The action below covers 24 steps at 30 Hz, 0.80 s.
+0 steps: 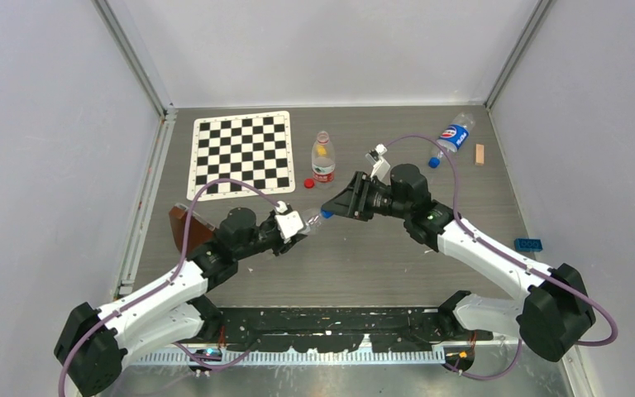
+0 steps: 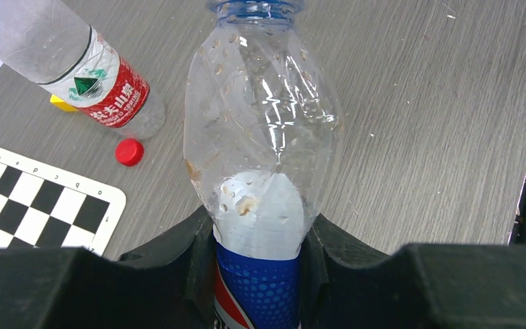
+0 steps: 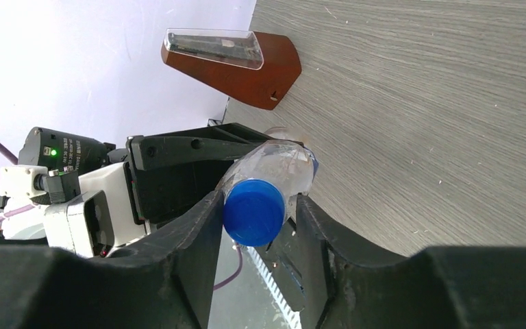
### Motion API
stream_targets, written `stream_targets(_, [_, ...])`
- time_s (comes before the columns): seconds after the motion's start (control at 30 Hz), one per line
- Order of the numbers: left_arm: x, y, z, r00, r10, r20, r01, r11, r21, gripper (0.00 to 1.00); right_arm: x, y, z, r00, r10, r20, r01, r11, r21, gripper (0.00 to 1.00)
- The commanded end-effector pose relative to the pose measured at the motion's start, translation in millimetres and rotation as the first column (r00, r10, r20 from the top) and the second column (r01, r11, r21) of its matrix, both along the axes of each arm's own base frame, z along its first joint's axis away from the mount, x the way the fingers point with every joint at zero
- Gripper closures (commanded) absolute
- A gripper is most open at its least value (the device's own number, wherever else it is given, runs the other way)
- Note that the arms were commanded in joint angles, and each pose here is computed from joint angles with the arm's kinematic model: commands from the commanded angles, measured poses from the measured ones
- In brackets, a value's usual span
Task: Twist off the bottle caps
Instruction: Unscrew the bottle cap from the plastic bottle.
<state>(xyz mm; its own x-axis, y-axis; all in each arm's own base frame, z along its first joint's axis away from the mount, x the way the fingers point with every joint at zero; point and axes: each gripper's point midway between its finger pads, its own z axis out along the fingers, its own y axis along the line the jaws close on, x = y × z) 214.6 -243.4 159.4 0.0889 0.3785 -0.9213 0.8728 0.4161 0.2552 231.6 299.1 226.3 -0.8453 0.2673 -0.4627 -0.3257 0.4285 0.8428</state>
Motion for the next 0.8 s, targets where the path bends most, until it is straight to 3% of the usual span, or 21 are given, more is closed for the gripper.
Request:
stream_targets(0.0, [2.4,-8.7,20.8,0.999,-0.019,0.049,0.022,0.998,-0.059,1.00,8.2,2.4,25.3,0.997,-0.009,0.081,0.006,0.999,0.036,0.54])
stream_targets(0.03, [2.6,-8.7,20.2,0.999,-0.019,0.049,0.022,0.998,-0.057,1.00,8.2,1.5,23.3,0.996,-0.010,0.084,0.008,1.000,0.028,0.54])
stream_targets(0.13, [3.0,-9.4,19.7,0.999,-0.021,0.047,0.023,0.998,-0.055,1.00,7.9,-0.2,23.4,0.995,-0.008,0.097,0.006,1.000,0.023,0.72])
stream_targets(0.33, [-6.1,-16.6,22.2,0.996,-0.083,0.021,0.084,0.994,-0.065,0.98,-3.7,1.6,18.0,0.981,0.084,0.176,-0.086,0.996,0.002,0.82])
stream_targets(0.57, [-22.7,-36.9,14.1,0.965,-0.205,-0.165,0.199,0.979,-0.053,0.97,-22.6,-6.3,13.9,0.916,0.163,0.367,-0.168,0.986,-0.017,0.98])
stream_targets(0.77, [-39.7,-48.9,19.0,0.914,-0.309,-0.262,0.293,0.951,-0.099,0.96,-37.3,-14.5,9.1,0.843,0.189,0.504,-0.204,0.979,-0.026,0.99])
